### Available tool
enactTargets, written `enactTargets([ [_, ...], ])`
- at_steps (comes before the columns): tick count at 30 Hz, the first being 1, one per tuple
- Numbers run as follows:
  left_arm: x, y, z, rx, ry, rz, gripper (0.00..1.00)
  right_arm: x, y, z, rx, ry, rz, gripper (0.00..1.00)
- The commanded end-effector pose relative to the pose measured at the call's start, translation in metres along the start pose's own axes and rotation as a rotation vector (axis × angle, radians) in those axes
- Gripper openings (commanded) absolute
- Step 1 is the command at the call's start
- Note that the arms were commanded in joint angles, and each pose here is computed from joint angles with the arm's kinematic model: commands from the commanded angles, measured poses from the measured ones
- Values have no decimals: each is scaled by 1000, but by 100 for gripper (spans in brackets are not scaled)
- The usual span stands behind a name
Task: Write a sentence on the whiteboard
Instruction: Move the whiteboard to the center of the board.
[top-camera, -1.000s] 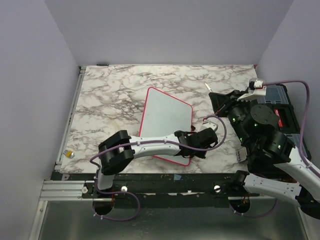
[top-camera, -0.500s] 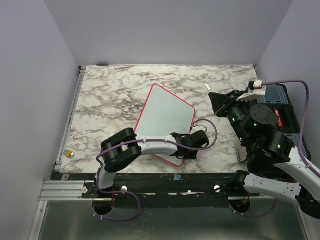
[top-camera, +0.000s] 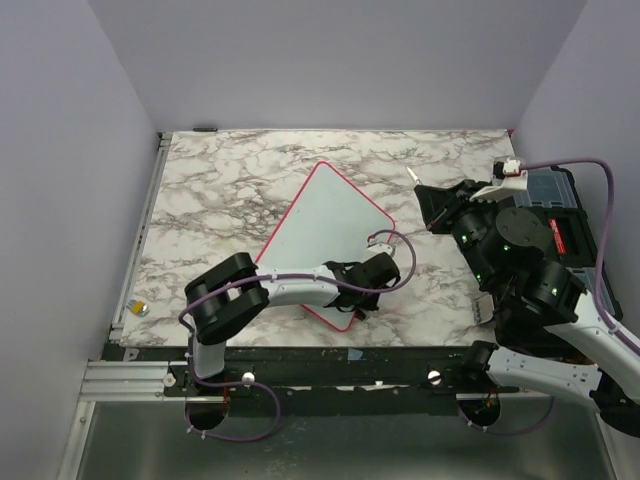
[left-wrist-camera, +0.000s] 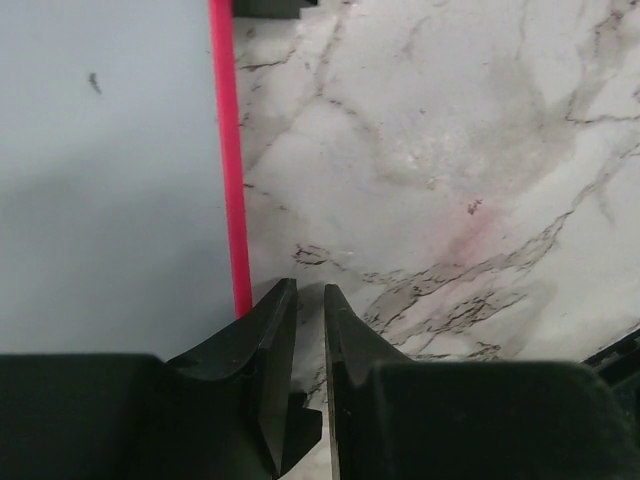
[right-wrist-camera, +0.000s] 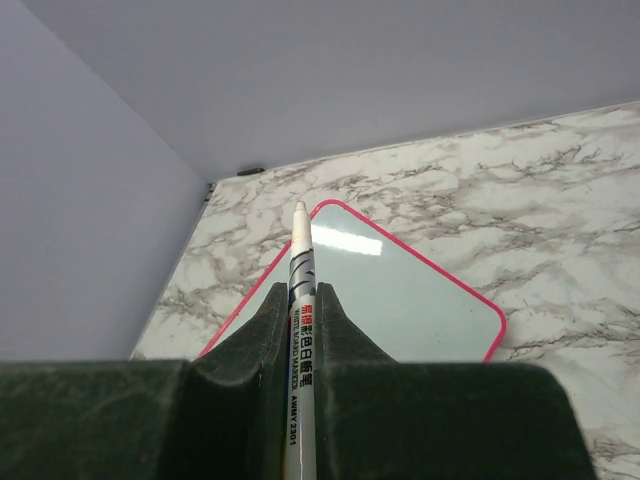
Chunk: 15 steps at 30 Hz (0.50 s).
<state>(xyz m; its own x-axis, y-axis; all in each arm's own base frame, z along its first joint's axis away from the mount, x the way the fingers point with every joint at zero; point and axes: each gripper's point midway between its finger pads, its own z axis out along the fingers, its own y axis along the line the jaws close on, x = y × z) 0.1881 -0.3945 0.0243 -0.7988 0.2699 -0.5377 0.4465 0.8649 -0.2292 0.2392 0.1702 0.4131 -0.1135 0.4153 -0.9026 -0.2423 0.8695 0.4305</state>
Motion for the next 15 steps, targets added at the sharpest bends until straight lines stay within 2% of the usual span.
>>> enactTargets([
  [1, 12, 52, -2, -140, 24, 38, 20, 2, 4, 0, -15, 8, 8, 1],
  [15, -3, 82, 0, -179, 5, 136, 20, 7, 10, 4, -28, 25, 9, 1],
])
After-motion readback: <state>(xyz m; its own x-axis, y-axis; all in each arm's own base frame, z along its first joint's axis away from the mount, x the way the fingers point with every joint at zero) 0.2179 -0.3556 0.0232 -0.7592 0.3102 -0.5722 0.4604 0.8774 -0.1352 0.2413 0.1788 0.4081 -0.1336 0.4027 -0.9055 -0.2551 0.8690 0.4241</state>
